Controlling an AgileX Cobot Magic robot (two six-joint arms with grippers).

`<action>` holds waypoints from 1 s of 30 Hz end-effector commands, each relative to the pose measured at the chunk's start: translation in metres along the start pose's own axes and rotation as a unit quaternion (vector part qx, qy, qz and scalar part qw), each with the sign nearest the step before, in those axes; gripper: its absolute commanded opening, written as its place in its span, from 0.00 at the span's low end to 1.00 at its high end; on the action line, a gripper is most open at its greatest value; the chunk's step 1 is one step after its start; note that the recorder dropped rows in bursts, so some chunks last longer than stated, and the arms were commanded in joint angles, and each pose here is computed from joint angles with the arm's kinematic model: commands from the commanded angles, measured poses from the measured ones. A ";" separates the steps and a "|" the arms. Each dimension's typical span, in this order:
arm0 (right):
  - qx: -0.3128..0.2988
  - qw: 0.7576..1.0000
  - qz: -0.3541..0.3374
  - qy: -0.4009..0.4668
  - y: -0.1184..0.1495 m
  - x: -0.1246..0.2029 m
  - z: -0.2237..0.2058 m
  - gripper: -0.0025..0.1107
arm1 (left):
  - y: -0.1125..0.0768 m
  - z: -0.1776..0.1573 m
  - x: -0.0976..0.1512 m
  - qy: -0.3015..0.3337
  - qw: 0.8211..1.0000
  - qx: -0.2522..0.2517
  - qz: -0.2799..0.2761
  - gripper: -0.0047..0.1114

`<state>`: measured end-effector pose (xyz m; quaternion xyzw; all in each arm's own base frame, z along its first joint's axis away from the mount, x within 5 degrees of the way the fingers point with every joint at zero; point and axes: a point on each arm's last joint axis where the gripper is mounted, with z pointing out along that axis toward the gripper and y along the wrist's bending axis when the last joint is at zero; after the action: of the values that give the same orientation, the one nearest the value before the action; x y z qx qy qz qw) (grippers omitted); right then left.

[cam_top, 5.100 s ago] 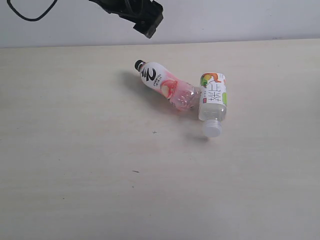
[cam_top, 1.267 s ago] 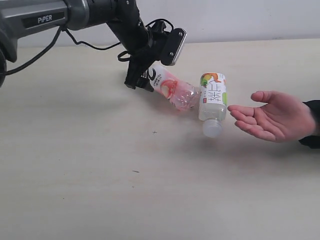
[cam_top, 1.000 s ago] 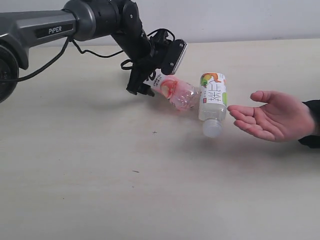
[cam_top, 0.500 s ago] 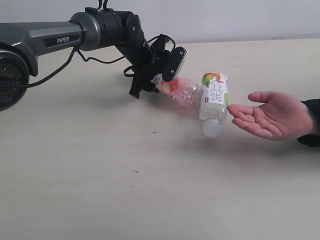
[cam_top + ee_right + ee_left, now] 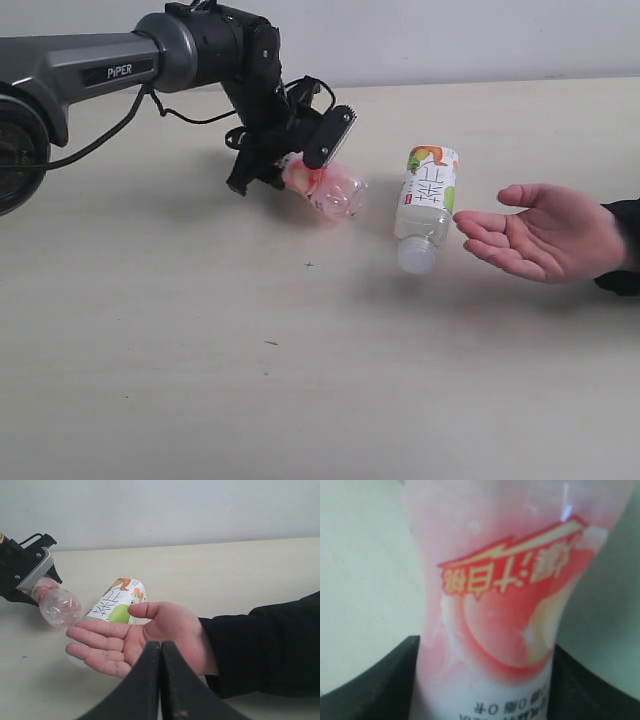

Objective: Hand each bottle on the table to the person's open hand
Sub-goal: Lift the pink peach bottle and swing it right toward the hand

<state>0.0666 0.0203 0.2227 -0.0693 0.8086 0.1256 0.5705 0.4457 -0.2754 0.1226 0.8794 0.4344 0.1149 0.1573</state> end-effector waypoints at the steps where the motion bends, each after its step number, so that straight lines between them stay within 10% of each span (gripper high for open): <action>1: 0.000 1.000 0.000 -0.006 0.000 0.000 0.000 0.02 | -0.004 -0.018 0.010 0.047 0.998 0.036 -0.037 0.04; 12: 0.000 1.000 0.000 -0.006 0.000 0.000 0.000 0.02 | 0.001 -0.106 0.013 0.066 0.965 0.044 -0.252 0.04; 30: 0.000 1.000 0.000 -0.006 0.000 0.000 0.000 0.02 | 0.007 -0.189 -0.088 0.015 0.784 -0.024 -0.621 0.04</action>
<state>0.0666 0.0203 0.2227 -0.0693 0.8086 0.1256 0.5705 0.3457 -0.3102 0.2827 0.4487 0.8717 0.0286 0.1948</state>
